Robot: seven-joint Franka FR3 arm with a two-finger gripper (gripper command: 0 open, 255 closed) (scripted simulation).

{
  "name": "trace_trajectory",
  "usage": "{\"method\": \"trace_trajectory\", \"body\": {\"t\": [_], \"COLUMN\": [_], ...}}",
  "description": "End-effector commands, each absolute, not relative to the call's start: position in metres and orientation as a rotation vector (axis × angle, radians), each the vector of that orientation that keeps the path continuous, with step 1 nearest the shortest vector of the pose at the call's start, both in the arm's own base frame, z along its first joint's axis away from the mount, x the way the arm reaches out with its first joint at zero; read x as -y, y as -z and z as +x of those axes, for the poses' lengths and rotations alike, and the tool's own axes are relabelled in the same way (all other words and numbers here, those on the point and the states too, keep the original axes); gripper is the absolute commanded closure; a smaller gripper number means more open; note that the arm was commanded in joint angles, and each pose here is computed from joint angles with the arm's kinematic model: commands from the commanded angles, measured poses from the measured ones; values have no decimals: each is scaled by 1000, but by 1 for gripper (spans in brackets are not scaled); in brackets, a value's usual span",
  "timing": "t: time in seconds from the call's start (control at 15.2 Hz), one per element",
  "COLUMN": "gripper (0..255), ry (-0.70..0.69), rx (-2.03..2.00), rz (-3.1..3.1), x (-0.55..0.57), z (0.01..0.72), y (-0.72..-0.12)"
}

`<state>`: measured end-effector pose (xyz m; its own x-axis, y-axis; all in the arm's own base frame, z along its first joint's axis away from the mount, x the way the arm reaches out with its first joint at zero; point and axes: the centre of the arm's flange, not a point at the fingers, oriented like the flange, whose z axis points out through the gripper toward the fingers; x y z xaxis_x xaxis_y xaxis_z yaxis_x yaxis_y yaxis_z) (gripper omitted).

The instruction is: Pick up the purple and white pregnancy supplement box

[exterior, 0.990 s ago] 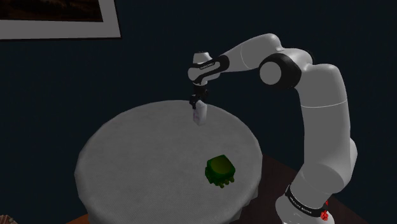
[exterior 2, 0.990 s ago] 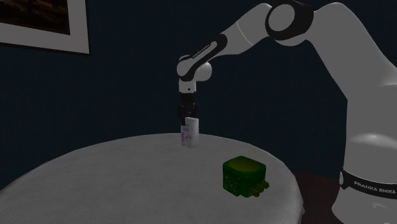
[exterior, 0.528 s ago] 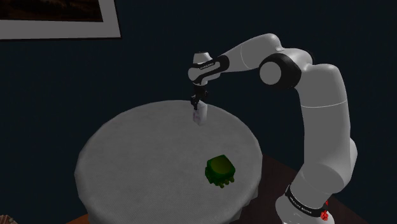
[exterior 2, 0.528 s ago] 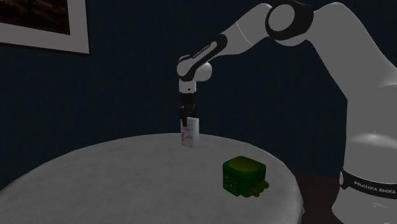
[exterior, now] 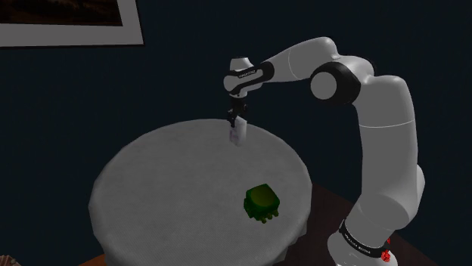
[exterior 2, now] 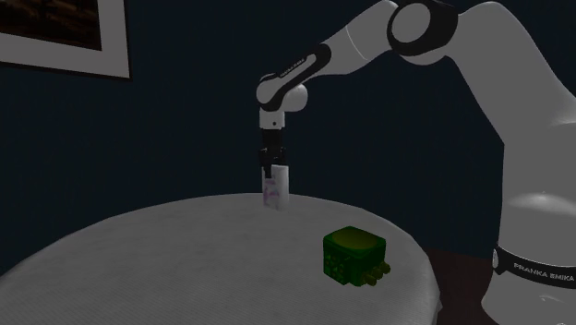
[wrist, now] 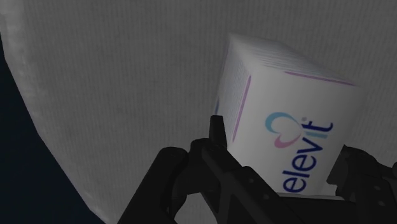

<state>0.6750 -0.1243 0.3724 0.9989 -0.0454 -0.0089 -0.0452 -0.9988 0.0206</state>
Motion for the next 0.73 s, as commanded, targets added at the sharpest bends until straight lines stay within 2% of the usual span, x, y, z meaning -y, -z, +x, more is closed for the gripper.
{"method": "trace_trajectory", "body": {"t": [0.0,0.66], "gripper": [255,255], "ry": [14,14], "rx": [71,71], "rz": [3120,3120], "x": [124,124], "z": [675,675], "y": [-383,-431]}}
